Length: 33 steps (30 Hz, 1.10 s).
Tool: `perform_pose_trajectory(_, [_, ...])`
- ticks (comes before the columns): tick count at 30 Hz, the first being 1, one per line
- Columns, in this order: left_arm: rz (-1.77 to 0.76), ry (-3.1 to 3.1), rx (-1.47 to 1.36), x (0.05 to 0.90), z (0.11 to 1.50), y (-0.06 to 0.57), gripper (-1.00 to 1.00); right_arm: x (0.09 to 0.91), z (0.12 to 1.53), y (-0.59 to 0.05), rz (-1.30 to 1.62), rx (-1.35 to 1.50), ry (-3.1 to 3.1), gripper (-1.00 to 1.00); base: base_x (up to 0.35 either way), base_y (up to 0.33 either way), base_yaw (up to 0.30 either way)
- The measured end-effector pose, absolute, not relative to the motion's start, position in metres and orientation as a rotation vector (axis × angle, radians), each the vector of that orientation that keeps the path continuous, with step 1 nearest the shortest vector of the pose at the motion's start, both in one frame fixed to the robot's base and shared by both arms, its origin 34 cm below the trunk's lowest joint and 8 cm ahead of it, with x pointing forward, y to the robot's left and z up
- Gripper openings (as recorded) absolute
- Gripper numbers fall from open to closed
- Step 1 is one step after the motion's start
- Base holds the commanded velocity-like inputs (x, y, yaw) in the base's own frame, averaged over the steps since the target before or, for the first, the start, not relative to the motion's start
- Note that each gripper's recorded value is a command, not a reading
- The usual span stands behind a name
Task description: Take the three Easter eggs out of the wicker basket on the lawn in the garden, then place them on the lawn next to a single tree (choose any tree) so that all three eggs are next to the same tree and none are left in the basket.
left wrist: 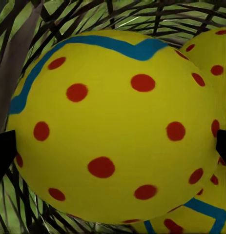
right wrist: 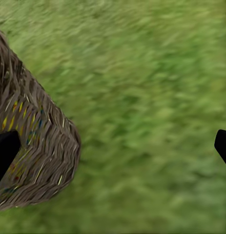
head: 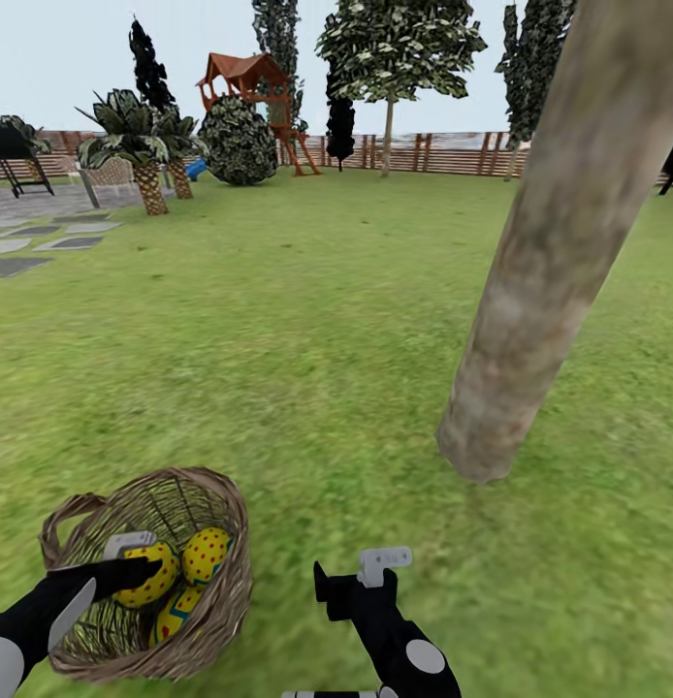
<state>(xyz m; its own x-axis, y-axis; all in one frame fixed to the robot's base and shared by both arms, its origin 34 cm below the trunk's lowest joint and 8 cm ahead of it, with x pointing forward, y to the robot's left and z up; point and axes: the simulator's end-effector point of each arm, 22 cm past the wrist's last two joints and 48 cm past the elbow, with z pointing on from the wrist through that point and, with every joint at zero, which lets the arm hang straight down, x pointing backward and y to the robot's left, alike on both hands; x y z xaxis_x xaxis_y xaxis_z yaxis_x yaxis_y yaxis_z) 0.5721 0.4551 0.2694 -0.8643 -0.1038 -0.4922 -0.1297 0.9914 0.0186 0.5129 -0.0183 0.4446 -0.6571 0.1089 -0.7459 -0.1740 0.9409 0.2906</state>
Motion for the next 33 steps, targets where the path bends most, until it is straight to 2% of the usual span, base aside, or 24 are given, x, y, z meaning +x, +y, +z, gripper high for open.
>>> perform_pose_trajectory(14, [0.055, 2.610, -0.177, 0.578, 0.296, 0.454, -1.00, 0.516, 0.471, -0.018, 0.423, -0.057, 2.190, 1.00, -0.004, -0.001, 0.000])
perform_pose_trajectory(33, [0.052, 2.588, -0.172, 0.592, 0.339, 0.453, -1.00, 0.525, 0.512, -0.018, 0.422, -0.061, 2.176, 1.00, -0.097, -0.044, 0.000])
